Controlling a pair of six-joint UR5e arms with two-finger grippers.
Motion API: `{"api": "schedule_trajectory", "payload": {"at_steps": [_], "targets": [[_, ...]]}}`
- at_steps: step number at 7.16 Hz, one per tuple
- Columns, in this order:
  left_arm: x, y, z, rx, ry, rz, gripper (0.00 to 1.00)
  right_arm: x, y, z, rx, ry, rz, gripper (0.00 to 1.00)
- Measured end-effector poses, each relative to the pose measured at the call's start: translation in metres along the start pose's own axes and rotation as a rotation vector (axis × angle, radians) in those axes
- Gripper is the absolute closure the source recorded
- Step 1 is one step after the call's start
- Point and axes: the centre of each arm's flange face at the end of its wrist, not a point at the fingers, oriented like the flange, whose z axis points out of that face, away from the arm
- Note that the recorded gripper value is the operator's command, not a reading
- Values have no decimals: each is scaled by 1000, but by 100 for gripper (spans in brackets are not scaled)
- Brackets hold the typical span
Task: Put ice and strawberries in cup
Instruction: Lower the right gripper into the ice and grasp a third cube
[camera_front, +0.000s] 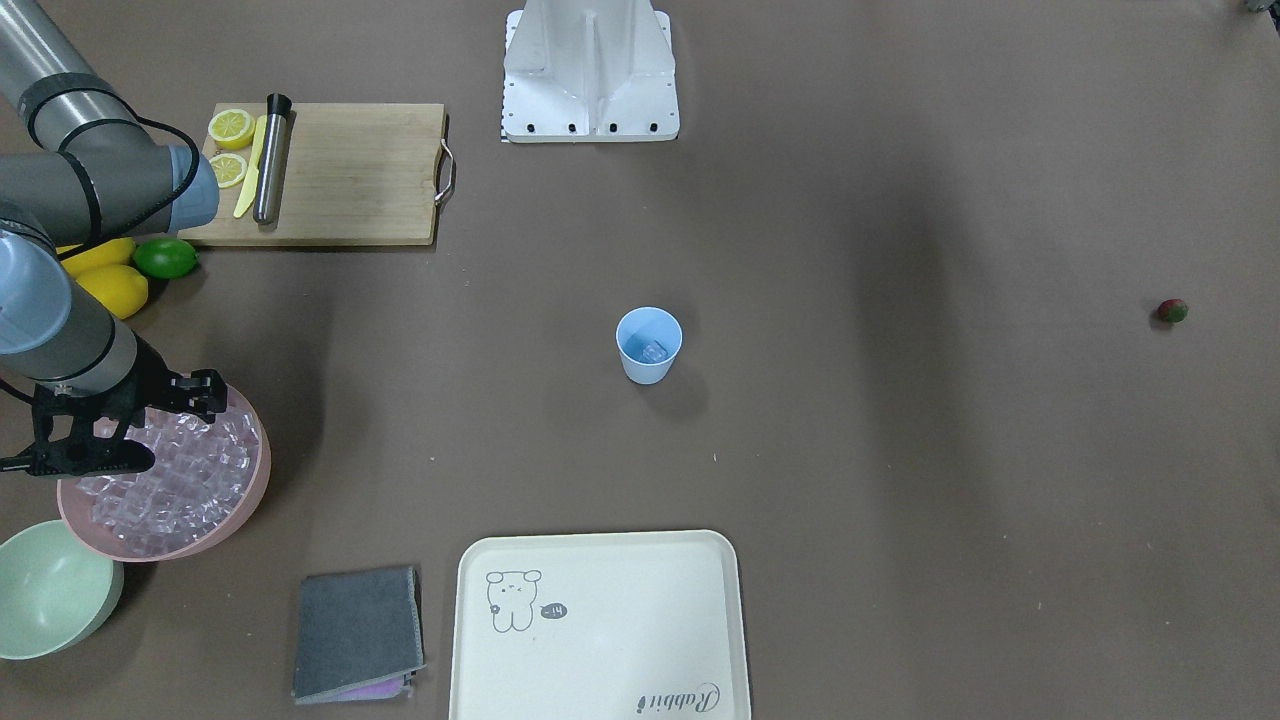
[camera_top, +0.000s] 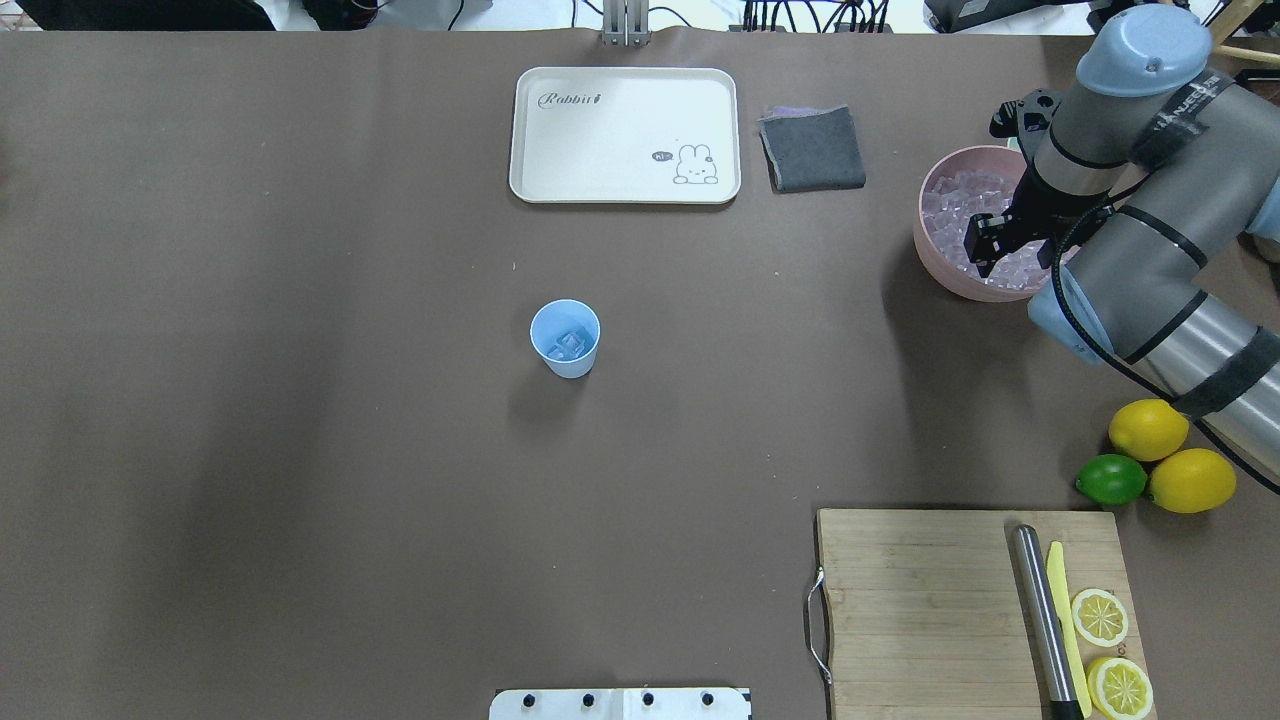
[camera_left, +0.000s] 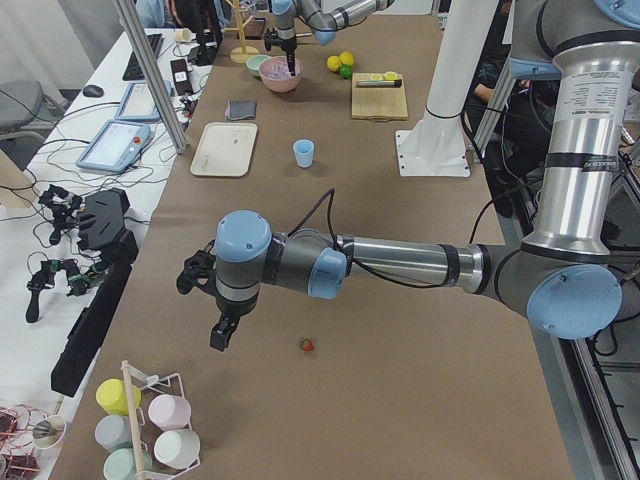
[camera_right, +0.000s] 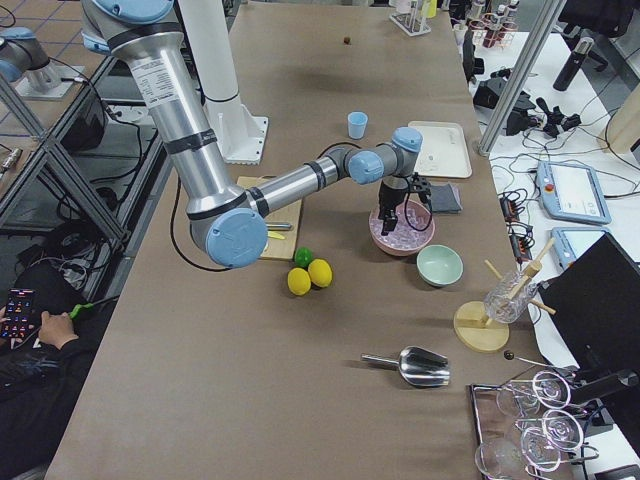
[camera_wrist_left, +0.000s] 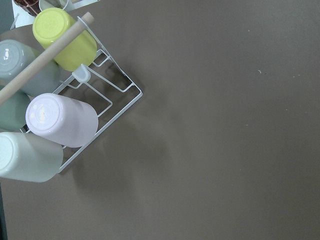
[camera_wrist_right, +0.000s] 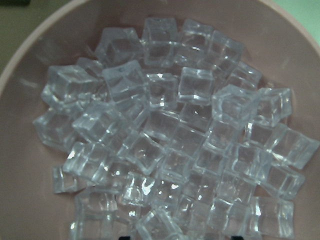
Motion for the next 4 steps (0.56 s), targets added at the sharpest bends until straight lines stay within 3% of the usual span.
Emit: {"api": "schedule_trajectory", "payload": {"at_steps": [2,4], "targets": [[1,-2,-2,4,-1,3,2,5,4,4,-7,4,9,30],[1,-2,-2,4,-1,3,2,3,6,4,-7,1,17,62]]}}
